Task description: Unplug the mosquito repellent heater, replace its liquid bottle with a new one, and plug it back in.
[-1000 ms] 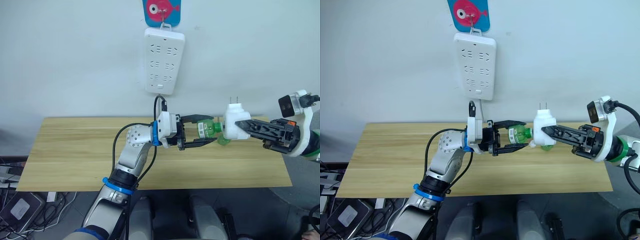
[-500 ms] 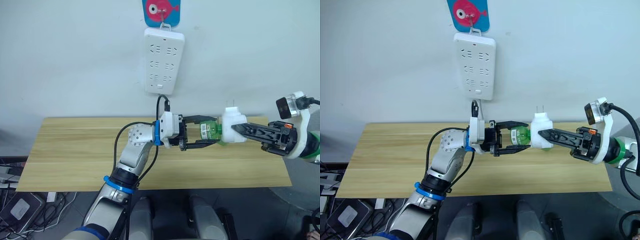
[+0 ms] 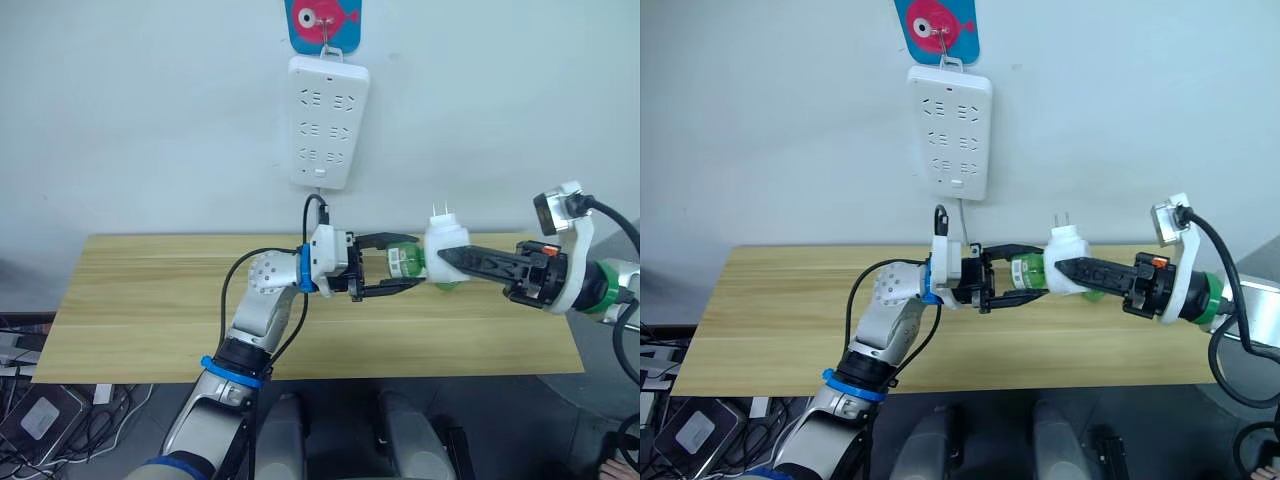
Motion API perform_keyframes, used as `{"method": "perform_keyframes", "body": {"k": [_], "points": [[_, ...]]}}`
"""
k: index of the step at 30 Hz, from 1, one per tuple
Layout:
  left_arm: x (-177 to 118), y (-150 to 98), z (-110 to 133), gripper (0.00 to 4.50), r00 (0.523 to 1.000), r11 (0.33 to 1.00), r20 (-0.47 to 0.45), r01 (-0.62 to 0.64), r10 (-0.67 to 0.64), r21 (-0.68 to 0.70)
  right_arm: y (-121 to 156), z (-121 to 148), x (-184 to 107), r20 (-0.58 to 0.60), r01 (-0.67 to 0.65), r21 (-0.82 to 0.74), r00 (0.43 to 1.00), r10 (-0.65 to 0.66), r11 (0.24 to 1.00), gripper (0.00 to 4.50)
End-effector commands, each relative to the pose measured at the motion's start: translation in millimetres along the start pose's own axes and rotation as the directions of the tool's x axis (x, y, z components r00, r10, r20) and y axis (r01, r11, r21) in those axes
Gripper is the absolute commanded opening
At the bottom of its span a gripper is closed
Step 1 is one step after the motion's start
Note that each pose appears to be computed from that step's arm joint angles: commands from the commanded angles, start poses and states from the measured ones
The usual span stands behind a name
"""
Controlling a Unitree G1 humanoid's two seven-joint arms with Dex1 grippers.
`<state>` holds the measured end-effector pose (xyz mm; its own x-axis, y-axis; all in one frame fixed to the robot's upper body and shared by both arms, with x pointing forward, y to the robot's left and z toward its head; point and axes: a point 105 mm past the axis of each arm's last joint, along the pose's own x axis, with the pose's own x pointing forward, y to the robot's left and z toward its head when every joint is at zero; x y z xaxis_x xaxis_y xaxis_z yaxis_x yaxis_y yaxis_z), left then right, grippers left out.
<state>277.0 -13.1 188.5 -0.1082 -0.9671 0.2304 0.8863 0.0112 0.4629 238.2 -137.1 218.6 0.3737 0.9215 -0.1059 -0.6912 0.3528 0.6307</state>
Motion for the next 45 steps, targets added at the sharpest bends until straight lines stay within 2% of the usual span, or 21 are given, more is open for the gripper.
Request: {"method": "perform_keyframes", "body": {"k": [1, 9, 13, 21, 24, 27, 30, 34, 37, 41, 45], "points": [[8.0, -4.0, 10.9, 2.34, 0.999, 0.998, 0.032, 0.036, -0.037, 0.051, 12.0, 0.3, -2.0, -0.015, -0.056, -0.018, 0.998, 0.056, 0.998, 4.48], [9.0, 3.7, 12.5, 2.34, 0.999, 1.000, 0.041, -0.013, 0.012, 0.023, 10.6, -5.5, -2.9, -0.055, -0.040, -0.011, 0.998, 0.040, 0.999, 4.48], [9.8, 10.4, 15.6, 2.34, 0.997, 0.999, 0.054, -0.047, 0.047, 0.001, 14.2, -11.2, -0.3, -0.075, -0.071, -0.003, 0.995, 0.071, 0.997, 4.48], [8.9, 21.1, 17.6, 2.34, 0.994, 0.996, 0.053, -0.094, 0.095, -0.006, 25.8, -35.9, -6.5, -0.152, -0.104, 0.013, 0.983, 0.105, 0.995, 4.48], [8.2, 21.7, 17.0, 2.34, 0.994, 0.995, 0.051, -0.097, 0.098, -0.005, 23.2, -46.5, -19.6, -0.189, -0.036, 0.031, 0.981, 0.041, 0.999, 4.48], [6.7, 21.4, 16.5, 2.34, 0.994, 0.995, 0.048, -0.095, 0.095, -0.004, 10.7, -37.2, -37.8, -0.145, 0.067, 0.048, 0.988, -0.060, 0.997, 4.48], [3.2, 19.0, 14.8, 2.34, 0.996, 0.997, 0.037, -0.077, 0.077, -0.001, -2.0, -22.3, -58.0, -0.077, 0.161, 0.068, 0.985, -0.156, 0.985, 3.92], [-2.3, 18.0, 14.0, 2.34, 0.998, 0.999, 0.020, -0.053, 0.053, -0.001, -26.6, 12.3, -76.9, 0.095, 0.275, 0.093, 0.954, -0.284, 0.957, 2.48], [-8.2, 17.0, 14.2, 2.34, 1.000, 1.000, 0.003, -0.026, 0.026, -0.006, -38.0, 36.9, -77.5, 0.209, 0.300, 0.103, 0.926, -0.316, 0.948, 1.54], [-12.2, 12.6, 16.4, 2.34, 1.000, 1.000, -0.004, 0.002, -0.002, -0.023, -45.2, 54.4, -64.8, 0.271, 0.304, 0.110, 0.907, -0.323, 0.946, 0.11], [-8.7, 8.4, 19.4, 2.34, 1.000, 0.999, 0.009, 0.007, -0.007, -0.039, -41.8, 50.9, -37.6, 0.234, 0.243, 0.098, 0.937, -0.259, 0.965, 0.05]]}}
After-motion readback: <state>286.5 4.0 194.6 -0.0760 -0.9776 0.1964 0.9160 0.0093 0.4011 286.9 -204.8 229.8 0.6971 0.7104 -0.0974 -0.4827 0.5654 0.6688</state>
